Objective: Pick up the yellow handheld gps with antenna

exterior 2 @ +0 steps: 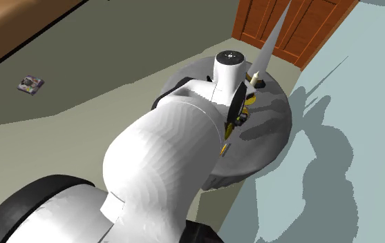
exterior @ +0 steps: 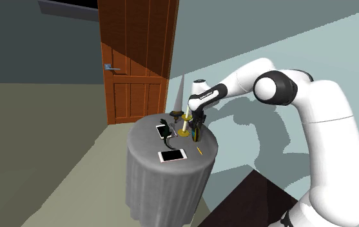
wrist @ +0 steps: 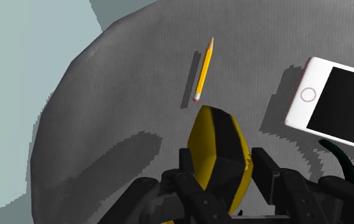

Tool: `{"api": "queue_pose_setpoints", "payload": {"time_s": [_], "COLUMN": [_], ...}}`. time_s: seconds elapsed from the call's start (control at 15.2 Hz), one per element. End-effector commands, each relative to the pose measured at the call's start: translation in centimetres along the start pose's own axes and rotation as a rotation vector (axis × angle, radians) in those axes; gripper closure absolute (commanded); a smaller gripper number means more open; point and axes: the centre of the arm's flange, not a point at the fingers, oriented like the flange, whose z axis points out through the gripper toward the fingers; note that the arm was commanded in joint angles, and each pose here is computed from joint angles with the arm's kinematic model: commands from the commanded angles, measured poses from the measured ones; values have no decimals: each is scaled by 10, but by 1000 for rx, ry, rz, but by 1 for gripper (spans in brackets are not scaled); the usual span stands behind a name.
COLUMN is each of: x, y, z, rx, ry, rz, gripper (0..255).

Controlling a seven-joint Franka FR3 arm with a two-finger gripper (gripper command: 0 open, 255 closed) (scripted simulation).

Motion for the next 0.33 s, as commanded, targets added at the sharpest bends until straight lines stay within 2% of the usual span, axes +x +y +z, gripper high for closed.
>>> {"api": "queue_pose_setpoints", "payload": {"time_s": [0.0,0.26], "x": [0,-1], "y": [2,4], "z": [-10,-21], "rx": [0,0], "ry": [0,0], "rz": [0,0], "gripper": [255,255]}}
